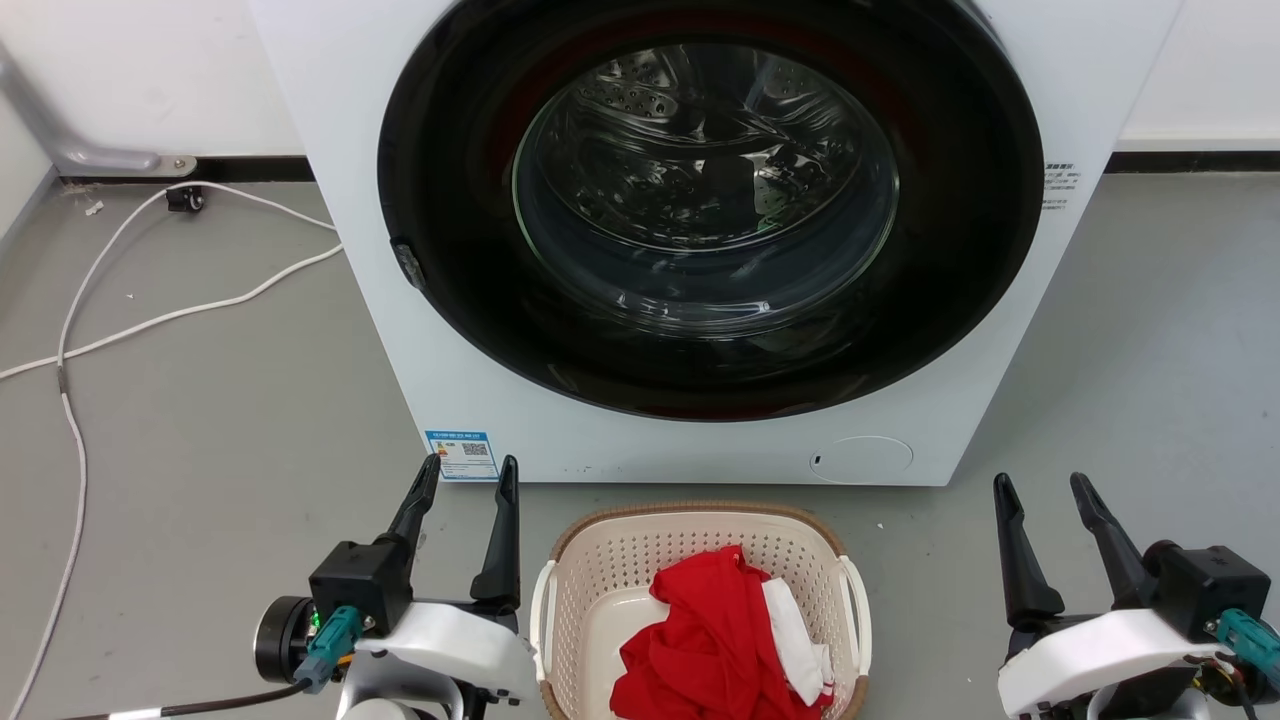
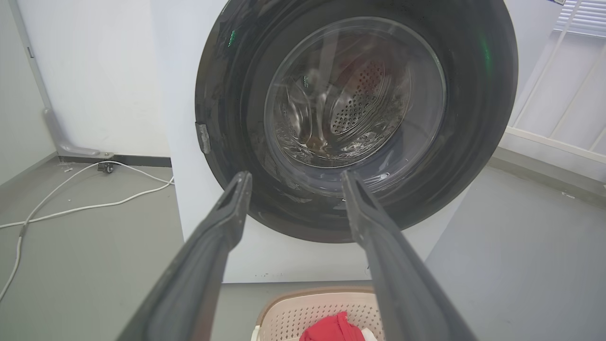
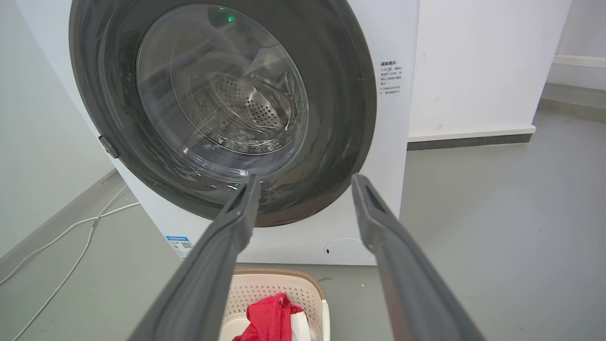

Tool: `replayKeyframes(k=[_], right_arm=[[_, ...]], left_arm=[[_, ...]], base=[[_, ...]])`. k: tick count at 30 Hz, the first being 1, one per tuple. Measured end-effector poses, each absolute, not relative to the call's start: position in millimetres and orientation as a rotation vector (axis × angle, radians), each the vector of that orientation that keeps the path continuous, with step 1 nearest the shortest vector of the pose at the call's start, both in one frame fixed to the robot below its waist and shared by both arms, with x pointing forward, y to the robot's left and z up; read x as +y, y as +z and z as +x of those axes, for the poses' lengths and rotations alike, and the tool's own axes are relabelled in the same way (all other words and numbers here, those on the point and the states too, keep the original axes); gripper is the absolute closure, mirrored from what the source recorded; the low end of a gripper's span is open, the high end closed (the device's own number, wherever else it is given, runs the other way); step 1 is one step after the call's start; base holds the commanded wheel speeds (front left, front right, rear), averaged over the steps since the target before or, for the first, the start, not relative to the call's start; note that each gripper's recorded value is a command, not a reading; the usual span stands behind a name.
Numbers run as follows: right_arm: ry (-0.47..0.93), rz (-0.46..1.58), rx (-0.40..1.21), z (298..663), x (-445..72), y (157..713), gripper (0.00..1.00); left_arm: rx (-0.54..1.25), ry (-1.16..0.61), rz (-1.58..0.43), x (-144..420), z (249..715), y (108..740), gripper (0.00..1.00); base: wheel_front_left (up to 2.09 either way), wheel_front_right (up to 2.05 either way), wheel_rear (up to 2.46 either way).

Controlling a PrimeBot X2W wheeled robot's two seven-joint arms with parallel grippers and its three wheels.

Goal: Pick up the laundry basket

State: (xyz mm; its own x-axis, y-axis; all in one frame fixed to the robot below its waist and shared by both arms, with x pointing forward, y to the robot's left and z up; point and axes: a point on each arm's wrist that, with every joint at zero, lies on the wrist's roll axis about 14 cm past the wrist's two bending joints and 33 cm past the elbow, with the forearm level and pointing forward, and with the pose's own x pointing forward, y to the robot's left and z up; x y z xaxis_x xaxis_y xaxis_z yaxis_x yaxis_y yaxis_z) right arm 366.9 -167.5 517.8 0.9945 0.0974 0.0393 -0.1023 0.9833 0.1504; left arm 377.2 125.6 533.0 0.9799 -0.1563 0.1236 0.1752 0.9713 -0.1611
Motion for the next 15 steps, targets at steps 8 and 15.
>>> replayKeyframes(k=[8, 15], right_arm=[[0.107, 0.087, -0.036, 366.1, -166.3, 518.1, 0.0], [0.117, 0.038, -0.035, 364.8, -164.0, 517.0, 0.0]], left_arm=[[-0.124, -0.171, -0.124, 123.4, 376.3, 533.3, 0.0], [-0.134, -0.176, -0.082, 121.7, 375.4, 532.7, 0.0]], base=[[0.0, 0.0, 0.0], [0.0, 0.0, 0.0]])
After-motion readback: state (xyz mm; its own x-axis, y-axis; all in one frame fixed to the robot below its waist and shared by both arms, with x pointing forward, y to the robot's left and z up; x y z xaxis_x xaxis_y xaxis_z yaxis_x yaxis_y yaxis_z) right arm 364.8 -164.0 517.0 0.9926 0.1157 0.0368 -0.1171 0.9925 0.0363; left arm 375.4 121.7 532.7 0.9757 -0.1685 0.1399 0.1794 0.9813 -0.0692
